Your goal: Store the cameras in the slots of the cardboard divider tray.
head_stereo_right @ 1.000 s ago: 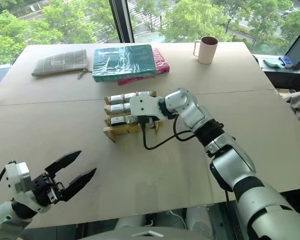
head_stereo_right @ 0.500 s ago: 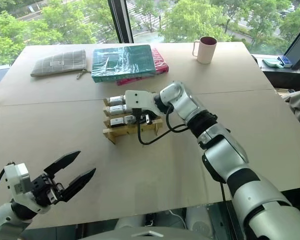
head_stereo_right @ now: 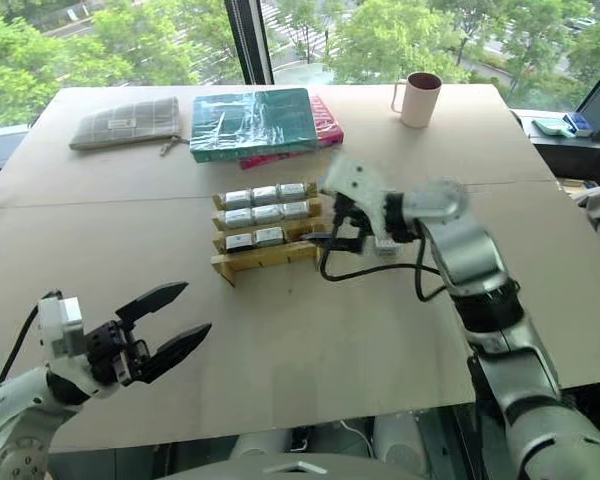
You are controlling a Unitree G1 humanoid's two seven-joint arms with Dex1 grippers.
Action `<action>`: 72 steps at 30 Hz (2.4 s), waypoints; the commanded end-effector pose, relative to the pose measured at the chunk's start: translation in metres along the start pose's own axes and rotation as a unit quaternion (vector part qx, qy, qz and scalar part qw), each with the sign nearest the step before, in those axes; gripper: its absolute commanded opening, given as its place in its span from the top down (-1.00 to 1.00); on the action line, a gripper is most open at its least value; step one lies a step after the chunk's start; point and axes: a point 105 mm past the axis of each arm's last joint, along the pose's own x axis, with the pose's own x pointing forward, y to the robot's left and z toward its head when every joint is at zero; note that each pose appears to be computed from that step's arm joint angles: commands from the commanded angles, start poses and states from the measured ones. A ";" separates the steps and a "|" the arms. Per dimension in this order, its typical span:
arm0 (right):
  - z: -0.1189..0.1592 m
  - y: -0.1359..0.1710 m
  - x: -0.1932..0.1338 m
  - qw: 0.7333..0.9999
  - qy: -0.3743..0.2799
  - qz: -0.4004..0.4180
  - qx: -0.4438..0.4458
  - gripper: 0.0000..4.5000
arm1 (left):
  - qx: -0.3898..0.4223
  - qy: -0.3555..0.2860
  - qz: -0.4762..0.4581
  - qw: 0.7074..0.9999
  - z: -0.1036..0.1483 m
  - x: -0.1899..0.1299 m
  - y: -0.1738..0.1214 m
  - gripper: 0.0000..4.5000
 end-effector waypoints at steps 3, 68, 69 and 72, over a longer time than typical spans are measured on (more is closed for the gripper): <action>-0.032 -0.024 -0.029 0.975 0.031 -0.200 0.091 -0.98 | 0.009 -0.004 -0.059 0.998 0.008 0.017 0.002 -1.00; 0.044 0.057 -0.010 0.957 -0.151 -0.046 -0.244 0.13 | -0.249 0.032 -0.088 0.964 0.063 0.141 0.003 -0.29; 0.044 0.057 -0.009 0.957 -0.152 -0.045 -0.243 0.13 | -0.246 0.035 -0.092 0.964 0.062 0.141 0.002 -0.07; 0.044 0.059 -0.009 0.960 -0.152 -0.035 -0.234 0.13 | -0.243 0.036 -0.096 0.965 0.061 0.143 0.000 0.46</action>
